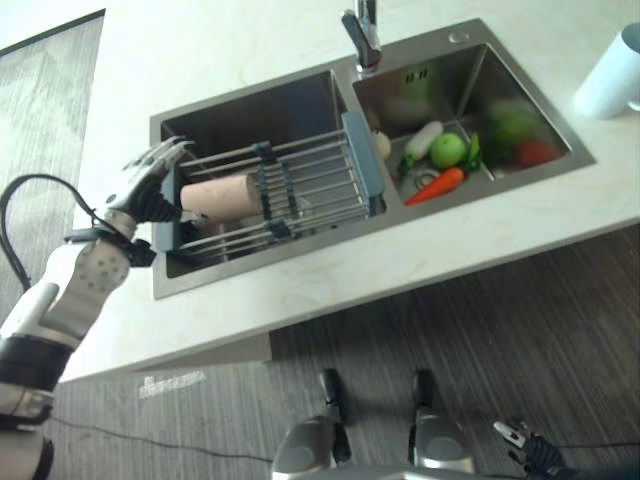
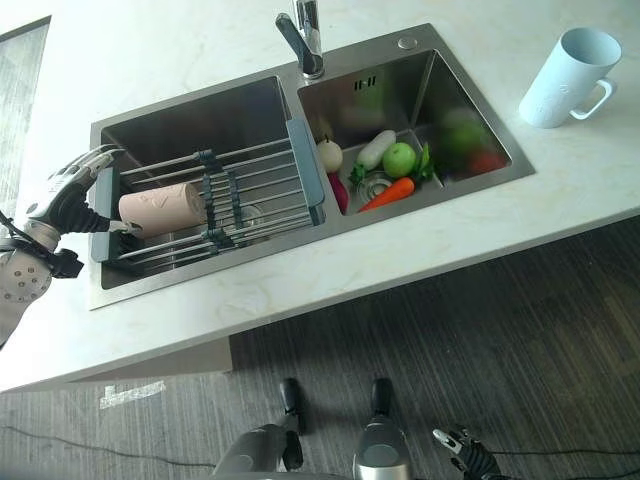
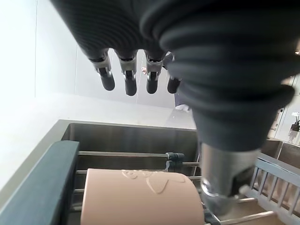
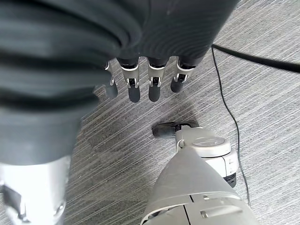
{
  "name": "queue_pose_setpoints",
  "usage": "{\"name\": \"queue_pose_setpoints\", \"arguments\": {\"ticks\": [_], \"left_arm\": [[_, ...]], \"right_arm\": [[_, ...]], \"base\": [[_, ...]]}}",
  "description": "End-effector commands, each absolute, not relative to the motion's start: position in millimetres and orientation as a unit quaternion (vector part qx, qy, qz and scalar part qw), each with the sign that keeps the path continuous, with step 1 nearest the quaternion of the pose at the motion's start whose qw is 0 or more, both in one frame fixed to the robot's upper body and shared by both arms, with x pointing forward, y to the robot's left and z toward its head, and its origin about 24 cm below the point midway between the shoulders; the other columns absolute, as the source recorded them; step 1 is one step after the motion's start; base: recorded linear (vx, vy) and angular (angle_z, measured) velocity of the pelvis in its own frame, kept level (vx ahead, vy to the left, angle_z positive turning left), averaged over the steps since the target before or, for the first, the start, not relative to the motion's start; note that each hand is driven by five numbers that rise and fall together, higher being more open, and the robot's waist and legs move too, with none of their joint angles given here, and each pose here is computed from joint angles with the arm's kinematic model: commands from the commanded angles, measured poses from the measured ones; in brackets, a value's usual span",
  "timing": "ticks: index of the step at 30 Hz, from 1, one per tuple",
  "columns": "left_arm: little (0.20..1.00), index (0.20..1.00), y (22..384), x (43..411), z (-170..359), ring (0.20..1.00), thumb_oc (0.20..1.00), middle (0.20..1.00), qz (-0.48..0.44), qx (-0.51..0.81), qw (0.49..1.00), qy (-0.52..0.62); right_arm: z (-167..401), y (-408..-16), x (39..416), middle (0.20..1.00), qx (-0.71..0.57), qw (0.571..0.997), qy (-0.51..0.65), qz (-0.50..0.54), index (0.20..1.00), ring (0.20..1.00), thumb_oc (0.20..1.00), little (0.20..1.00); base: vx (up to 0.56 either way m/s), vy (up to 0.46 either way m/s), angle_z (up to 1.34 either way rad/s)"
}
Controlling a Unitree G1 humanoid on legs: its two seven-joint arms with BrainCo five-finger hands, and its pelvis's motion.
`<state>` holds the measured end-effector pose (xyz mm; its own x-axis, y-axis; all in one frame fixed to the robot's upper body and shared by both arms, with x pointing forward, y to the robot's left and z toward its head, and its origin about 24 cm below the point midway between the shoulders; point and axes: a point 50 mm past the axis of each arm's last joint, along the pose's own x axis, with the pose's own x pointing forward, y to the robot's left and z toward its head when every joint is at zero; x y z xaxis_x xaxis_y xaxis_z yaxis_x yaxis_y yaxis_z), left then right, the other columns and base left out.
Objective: Place the dishes in the dishwasher.
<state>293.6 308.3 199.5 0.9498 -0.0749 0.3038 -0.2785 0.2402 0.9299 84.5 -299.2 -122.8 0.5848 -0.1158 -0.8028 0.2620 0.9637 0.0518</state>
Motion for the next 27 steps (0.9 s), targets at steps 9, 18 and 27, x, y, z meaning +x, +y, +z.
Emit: {"name": "queue_pose_setpoints", "arguments": {"ticks": [9, 18, 27], "left_arm": [[1.000, 1.000, 314.6, 310.1, 242.3, 1.000, 1.000, 1.000, 0.102, 0.673, 0.717, -0.149], [1.000, 1.000, 314.1, 315.3, 238.5, 1.000, 1.000, 1.000, 0.024, 0.695, 0.717, -0.056], [1.000, 1.000, 339.7, 304.8, 229.7, 1.000, 1.000, 1.000, 0.035, 0.693, 0.720, 0.023]], "right_arm": [[-104.9, -312.5, 115.8, 1.000, 0.080, 0.909, 0.394, -0.111, 1.000, 1.000, 1.000, 1.000], [-97.7, -315.8, 125.9, 1.000, 0.081, 0.915, 0.379, -0.109, 1.000, 1.000, 1.000, 1.000], [-94.9, -322.8, 122.5, 1.000, 0.076, 0.914, 0.382, -0.114, 1.000, 1.000, 1.000, 1.000]], "base": [[-0.06, -0.002, 0.01], [-0.02, 0.003, 0.00], [0.00, 0.000, 0.00]]}}
